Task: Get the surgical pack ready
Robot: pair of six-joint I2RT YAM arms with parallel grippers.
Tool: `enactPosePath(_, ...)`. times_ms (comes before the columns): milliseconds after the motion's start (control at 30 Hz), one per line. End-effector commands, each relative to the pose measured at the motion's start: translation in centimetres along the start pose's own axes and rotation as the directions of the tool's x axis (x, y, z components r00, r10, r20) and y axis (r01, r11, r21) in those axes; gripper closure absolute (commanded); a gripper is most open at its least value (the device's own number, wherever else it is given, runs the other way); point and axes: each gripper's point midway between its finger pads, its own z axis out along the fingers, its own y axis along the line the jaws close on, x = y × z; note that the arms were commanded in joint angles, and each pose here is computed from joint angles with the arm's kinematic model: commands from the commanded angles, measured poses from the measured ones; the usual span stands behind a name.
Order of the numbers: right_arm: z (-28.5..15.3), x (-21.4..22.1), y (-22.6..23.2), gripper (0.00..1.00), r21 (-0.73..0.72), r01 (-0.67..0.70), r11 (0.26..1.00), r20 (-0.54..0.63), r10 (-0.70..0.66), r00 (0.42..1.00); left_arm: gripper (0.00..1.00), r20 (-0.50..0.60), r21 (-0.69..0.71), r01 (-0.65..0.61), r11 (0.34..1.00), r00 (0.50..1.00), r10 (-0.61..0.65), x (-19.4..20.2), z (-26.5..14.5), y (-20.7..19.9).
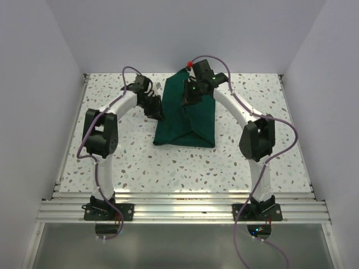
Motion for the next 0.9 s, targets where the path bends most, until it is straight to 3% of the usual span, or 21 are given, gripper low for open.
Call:
enactPosePath(0, -0.9, -1.2, 3.2, 1.00, -0.104, 0.039, 0.994, 0.028, -0.036, 0.999, 0.71, 0.010, 0.026, 0.005, 1.000, 1.000, -0.005, -0.1, 0.0, -0.3)
enactPosePath(367, 2.4, 0.1, 2.9, 1.00, -0.095, 0.016, 0.995, -0.024, -0.019, 1.000, 0.71, 0.023, 0.024, 0.007, 1.000, 1.000, -0.007, -0.3, 0.0, -0.3)
enactPosePath(633, 4.9, 0.9, 2.3, 1.00, -0.068, -0.046, 0.997, -0.061, 0.042, 0.997, 0.64, 0.075, 0.025, -0.006, 1.000, 0.997, 0.004, -1.9, -1.5, -1.2)
enactPosePath(867, 6.4, 1.1, 3.4, 1.00, -0.095, -0.055, 0.994, -0.064, 0.049, 0.997, 0.64, 0.044, 0.040, 0.010, 0.999, 0.999, -0.012, -0.9, -0.5, -0.9)
